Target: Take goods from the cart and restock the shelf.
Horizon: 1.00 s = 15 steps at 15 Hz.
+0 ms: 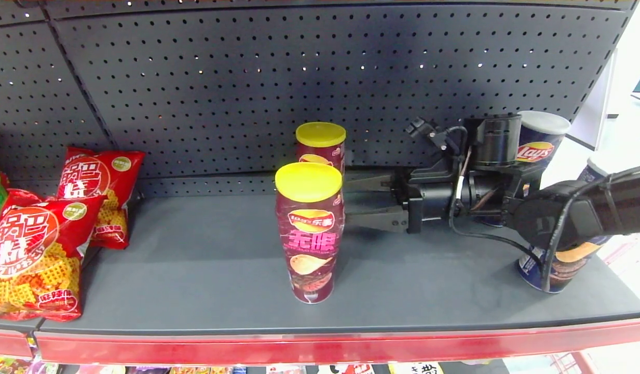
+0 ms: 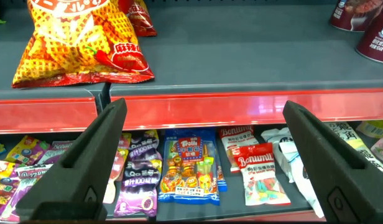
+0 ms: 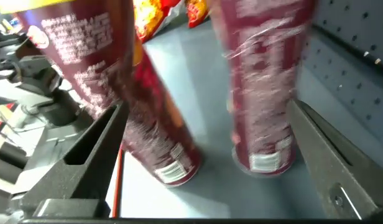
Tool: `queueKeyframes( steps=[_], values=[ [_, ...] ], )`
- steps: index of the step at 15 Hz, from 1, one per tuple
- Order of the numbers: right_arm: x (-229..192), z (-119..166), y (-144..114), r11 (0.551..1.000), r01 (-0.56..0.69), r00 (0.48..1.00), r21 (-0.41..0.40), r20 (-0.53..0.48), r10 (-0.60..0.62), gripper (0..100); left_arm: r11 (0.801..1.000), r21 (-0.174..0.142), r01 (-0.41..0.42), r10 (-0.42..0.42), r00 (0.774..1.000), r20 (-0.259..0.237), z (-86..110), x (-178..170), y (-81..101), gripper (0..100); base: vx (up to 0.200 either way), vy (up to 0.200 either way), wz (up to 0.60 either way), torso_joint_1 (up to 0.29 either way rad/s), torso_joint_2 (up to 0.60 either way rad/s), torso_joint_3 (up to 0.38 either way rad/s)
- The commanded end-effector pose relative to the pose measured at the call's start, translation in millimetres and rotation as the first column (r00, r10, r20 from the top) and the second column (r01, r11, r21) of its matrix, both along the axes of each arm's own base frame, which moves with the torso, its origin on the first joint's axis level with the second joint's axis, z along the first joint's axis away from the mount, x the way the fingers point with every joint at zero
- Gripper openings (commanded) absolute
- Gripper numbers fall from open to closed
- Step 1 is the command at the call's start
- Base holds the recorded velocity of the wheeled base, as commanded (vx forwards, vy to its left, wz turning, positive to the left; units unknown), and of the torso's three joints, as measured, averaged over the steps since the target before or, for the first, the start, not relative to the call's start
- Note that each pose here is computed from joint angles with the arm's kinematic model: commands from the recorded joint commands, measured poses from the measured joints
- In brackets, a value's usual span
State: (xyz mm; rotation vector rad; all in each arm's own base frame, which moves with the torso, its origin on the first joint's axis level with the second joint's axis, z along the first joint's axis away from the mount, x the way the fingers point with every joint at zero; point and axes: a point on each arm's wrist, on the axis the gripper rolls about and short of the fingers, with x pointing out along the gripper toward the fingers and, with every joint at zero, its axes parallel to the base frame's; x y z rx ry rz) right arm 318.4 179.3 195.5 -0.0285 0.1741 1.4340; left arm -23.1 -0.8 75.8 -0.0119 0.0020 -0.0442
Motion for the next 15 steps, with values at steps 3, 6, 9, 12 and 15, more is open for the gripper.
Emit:
queueKeyframes(
  steps=[3,6,9,12,15],
  values=[
    [-20.0,9.8,-10.7,1.000,0.001,1.000,0.005,0.011,-0.001,100,1.000,0.000,0.000,0.000,1.000,-0.001,-0.1,0.1,0.0,100,0.000,0.000,0.00,0.000,0.00,0.000],
    [-27.7,10.1,-14.5,1.000,0.003,1.000,0.002,0.006,-0.003,100,1.000,0.000,0.000,0.000,1.000,-0.001,-0.1,0.1,0.0,100,0.000,0.000,0.00,0.000,0.00,0.000],
    [-37.2,10.9,-18.7,1.000,0.001,1.000,0.000,0.003,-0.001,100,1.000,0.000,0.000,0.000,1.000,-0.001,-0.1,0.1,0.0,100,0.000,0.000,0.00,0.000,0.00,0.000],
    [-46.4,14.7,-22.2,1.000,-0.002,1.000,0.003,0.009,0.002,100,1.000,0.000,0.000,0.000,1.000,-0.001,-0.1,0.1,0.0,100,0.000,0.000,0.00,0.000,0.00,0.000],
    [-56.6,15.3,-26.8,1.000,-0.004,1.000,0.002,0.006,0.004,100,1.000,0.000,0.000,0.000,1.000,-0.001,-0.1,0.1,0.0,100,0.000,0.000,0.00,0.000,0.00,0.000]
  ],
)
